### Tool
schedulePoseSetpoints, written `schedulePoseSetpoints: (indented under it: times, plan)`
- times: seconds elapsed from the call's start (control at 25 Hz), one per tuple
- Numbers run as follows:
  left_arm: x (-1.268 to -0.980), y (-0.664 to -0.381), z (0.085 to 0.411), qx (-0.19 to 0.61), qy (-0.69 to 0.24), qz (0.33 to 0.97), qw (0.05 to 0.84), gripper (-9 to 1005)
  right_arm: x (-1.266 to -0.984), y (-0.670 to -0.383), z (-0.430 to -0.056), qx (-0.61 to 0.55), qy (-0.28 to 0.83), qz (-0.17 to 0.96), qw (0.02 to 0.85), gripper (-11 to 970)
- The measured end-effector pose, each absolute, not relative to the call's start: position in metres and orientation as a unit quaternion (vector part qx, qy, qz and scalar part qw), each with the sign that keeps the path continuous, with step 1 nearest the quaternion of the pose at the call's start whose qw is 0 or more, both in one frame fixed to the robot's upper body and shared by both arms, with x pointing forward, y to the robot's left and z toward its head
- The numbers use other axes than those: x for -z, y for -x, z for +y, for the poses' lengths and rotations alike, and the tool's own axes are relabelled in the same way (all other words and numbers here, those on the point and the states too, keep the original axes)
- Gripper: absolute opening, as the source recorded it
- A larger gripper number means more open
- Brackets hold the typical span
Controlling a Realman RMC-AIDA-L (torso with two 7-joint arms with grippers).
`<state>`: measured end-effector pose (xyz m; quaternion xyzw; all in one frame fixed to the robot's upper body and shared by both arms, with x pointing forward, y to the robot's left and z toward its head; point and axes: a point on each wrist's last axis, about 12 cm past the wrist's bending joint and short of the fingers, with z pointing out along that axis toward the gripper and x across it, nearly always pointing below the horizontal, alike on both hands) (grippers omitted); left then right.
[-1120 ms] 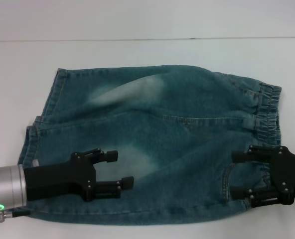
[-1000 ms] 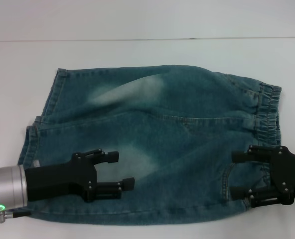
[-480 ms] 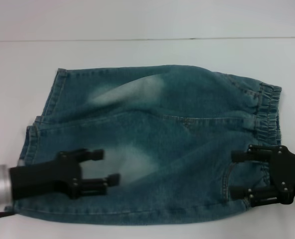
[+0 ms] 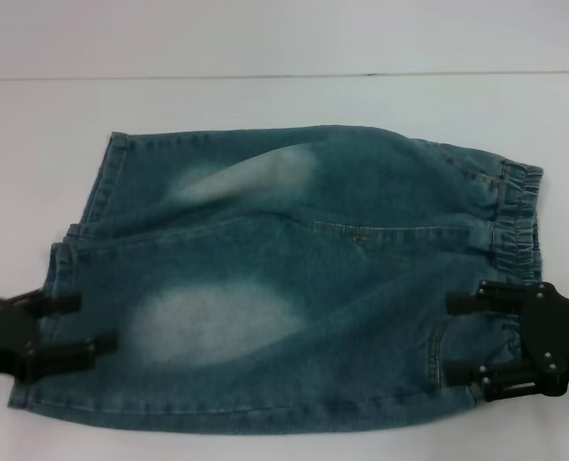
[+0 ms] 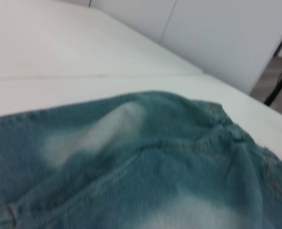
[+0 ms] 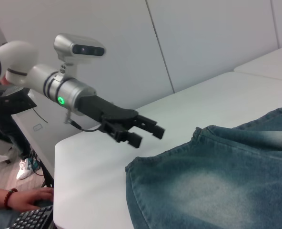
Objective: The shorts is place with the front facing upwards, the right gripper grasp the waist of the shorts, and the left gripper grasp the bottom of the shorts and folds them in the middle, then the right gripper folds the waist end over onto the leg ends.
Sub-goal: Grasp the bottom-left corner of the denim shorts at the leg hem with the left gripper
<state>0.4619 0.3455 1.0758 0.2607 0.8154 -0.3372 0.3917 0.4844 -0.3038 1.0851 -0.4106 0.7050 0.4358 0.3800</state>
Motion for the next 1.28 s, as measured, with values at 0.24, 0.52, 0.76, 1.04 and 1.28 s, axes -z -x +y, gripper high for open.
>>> schedulePoseSetpoints:
  times: [0.24,0.52,0.76,1.04,1.28]
  plan:
    - [-1.088,-0.453,0.365,0.316,-0.255,0.845,0.348,899,-1.087,-0.487,-0.304,-0.434,0.413,0.704,0.381,941]
    - [-1.095,-0.447,0.38,0.278,-0.223,0.882,0.308,898,-1.087,-0.488,-0.304,-0.432,0.411,0.706,0.382,941]
    - [-1.094,-0.447,0.383,0.263,-0.211,0.896,0.289,897,-1.088,-0.489,-0.306,-0.427,0.408,0.71,0.383,942]
    - [-1.09,-0.453,0.378,0.261,-0.216,0.899,0.278,895,-1.087,-0.491,-0.305,-0.422,0.408,0.713,0.383,942]
    - [-1.086,-0.456,0.372,0.265,-0.217,0.904,0.256,894,-1.086,-0.491,-0.305,-0.422,0.407,0.713,0.383,942]
